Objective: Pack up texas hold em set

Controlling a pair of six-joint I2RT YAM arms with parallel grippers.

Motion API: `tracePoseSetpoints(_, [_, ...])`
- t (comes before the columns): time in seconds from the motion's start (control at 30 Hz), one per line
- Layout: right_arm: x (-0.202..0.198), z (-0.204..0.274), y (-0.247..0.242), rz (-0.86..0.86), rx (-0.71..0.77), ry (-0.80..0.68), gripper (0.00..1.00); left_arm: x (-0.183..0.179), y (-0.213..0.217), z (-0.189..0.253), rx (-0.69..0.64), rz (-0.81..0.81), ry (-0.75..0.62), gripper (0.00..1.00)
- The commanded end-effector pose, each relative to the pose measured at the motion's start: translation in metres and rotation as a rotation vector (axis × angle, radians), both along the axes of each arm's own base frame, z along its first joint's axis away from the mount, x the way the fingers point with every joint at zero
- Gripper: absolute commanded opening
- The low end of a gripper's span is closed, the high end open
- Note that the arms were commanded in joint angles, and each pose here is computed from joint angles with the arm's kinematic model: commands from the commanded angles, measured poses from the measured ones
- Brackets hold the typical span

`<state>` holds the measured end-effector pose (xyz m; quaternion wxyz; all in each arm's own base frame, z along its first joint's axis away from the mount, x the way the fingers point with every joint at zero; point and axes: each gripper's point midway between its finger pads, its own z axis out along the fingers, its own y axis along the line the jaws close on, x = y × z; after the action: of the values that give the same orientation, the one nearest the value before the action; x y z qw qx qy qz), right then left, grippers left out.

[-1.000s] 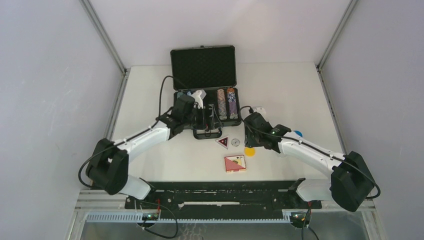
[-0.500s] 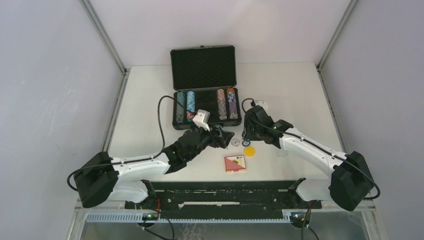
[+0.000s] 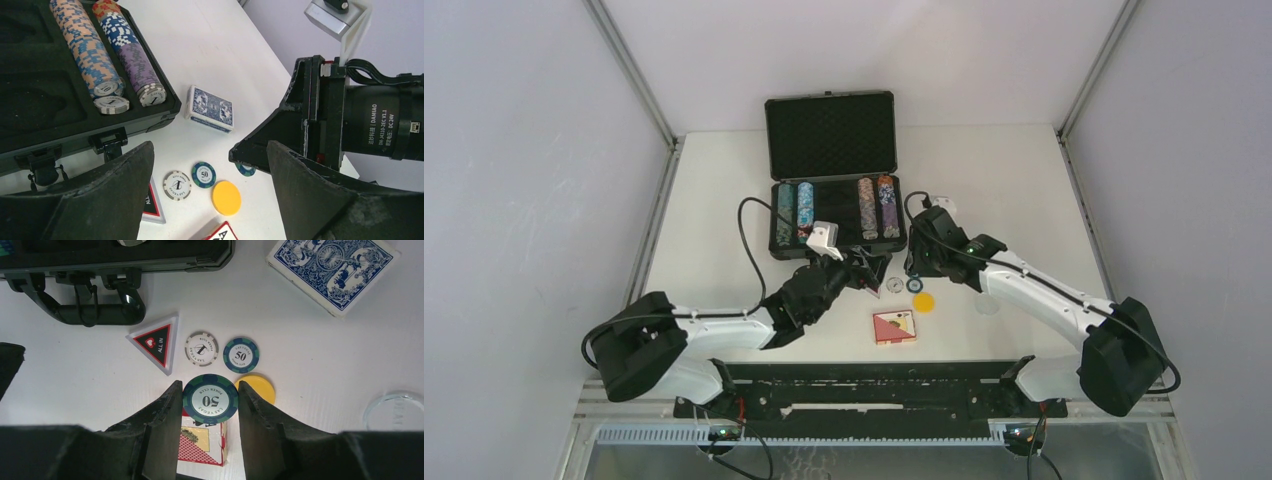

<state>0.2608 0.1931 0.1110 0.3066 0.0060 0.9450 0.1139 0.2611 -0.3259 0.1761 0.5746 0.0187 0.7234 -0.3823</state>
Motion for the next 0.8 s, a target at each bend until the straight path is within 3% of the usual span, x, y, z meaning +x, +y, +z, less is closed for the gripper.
tracePoseSetpoints(0.0, [0.005, 0.014, 0.010, 0.014, 0.023, -0.037, 0.31, 0.005, 0.006, 0.020, -0.023, 0.044, -0.059, 0.89])
tracePoseSetpoints(0.23, [0.006, 0.028, 0.011, 0.009, 0.058, -0.062, 0.31, -0.001, -0.002, 0.019, -0.083, -0.020, -0.152, 0.90])
tracePoseSetpoints(0.53, [0.016, 0.052, 0.019, 0.001, 0.099, -0.113, 0.31, -0.023, -0.028, 0.002, -0.154, -0.144, -0.142, 0.86])
tracePoseSetpoints(0.77, [0.016, 0.064, 0.028, 0.021, 0.112, -0.135, 0.32, -0.024, -0.029, 0.012, -0.177, -0.142, -0.152, 0.86])
